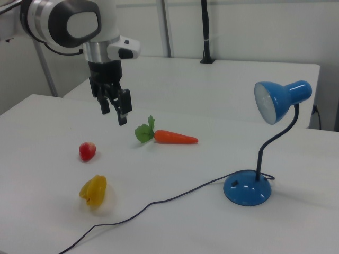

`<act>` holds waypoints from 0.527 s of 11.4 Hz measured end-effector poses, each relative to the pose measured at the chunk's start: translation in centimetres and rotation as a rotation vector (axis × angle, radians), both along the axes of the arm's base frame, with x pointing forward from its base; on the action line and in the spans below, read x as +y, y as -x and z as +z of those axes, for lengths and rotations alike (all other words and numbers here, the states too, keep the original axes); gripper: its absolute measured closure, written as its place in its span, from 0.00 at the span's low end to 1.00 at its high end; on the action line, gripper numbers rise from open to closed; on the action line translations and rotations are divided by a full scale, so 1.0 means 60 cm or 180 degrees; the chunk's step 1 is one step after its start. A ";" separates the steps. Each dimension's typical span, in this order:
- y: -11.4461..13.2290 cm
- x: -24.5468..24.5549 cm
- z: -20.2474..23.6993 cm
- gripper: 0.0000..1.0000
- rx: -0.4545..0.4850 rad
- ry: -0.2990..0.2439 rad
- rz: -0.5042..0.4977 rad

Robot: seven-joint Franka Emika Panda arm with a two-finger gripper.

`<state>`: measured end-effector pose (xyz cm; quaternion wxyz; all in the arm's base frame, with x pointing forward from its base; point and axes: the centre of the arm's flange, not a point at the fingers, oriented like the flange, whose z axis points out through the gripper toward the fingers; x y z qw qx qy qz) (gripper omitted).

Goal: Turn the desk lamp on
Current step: 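Move the gripper over the blue lamp base and lower it toward the switch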

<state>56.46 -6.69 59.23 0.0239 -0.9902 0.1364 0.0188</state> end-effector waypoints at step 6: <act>-0.030 -0.043 -0.051 0.99 -0.0335 0.0063 -0.0606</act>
